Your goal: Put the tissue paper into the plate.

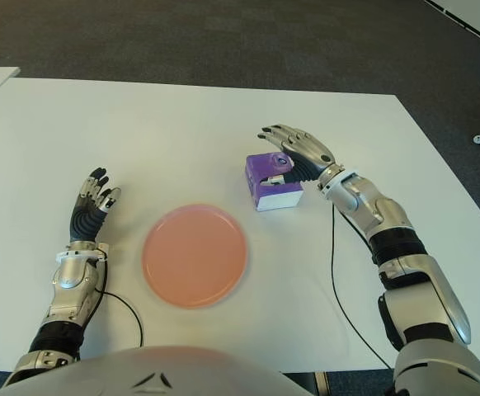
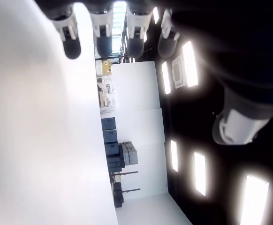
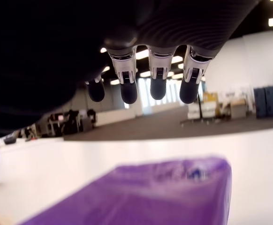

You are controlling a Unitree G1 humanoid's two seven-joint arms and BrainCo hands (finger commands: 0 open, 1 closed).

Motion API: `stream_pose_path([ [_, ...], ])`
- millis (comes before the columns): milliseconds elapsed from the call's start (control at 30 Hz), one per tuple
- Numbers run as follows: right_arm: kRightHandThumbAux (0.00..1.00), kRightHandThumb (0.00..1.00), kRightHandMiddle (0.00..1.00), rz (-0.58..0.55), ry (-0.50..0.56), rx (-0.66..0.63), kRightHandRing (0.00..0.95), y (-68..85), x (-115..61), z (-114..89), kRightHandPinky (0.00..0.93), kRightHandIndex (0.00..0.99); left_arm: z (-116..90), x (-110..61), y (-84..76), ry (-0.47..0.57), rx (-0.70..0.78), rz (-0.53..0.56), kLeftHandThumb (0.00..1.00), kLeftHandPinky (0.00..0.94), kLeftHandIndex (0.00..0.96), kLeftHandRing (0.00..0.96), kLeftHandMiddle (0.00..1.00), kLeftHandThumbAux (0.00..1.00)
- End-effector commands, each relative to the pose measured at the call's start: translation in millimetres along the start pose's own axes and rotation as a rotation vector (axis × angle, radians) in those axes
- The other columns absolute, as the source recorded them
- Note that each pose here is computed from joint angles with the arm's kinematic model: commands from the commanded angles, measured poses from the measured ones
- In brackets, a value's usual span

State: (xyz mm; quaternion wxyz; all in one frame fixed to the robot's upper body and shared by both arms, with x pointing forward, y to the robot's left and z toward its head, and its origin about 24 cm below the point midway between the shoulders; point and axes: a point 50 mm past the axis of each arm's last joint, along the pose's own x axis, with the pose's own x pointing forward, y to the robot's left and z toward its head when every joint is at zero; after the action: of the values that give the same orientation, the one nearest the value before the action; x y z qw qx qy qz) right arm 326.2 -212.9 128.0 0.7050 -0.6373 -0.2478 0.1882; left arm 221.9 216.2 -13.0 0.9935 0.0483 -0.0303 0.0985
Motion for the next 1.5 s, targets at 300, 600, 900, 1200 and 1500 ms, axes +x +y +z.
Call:
stream_pose_path([
  [300,0.248,0.330,0.000,-0.010,0.009,-0.028,0.000,-18.8,5.1,-5.4,0.000,0.000,-18.1,-15.0,2.9,0.110,0.007,-0.001,0.000,0.000,0.000,0.000,0.000,0.520],
  [600,0.215,0.348,0.000,0.018,0.010,-0.028,0.000,-18.9,9.4,-6.8,0.000,0.000,-18.7,-15.3,3.2,0.112,0.010,0.000,0.000,0.000,0.000,0.000,0.000,0.521],
  [900,0.180,0.338,0.000,0.068,0.010,-0.024,0.000,-6.1,16.7,-6.1,0.000,0.000,-18.4,-15.8,2.5,0.109,0.007,-0.003,0.000,0.000,0.000,0.000,0.000,0.528],
  [1200,0.157,0.308,0.000,0.187,-0.004,-0.074,0.000,21.5,17.9,-7.5,0.000,0.000,-18.0,-16.5,1.9,0.113,0.002,-0.009,0.000,0.000,0.000,0.000,0.000,0.523],
  [1500,0.186,0.249,0.000,0.301,-0.020,-0.117,0.000,35.4,15.7,-9.8,0.000,0.000,-17.4,-17.9,1.8,0.113,0.000,-0.008,0.000,0.000,0.000,0.000,0.000,0.521],
])
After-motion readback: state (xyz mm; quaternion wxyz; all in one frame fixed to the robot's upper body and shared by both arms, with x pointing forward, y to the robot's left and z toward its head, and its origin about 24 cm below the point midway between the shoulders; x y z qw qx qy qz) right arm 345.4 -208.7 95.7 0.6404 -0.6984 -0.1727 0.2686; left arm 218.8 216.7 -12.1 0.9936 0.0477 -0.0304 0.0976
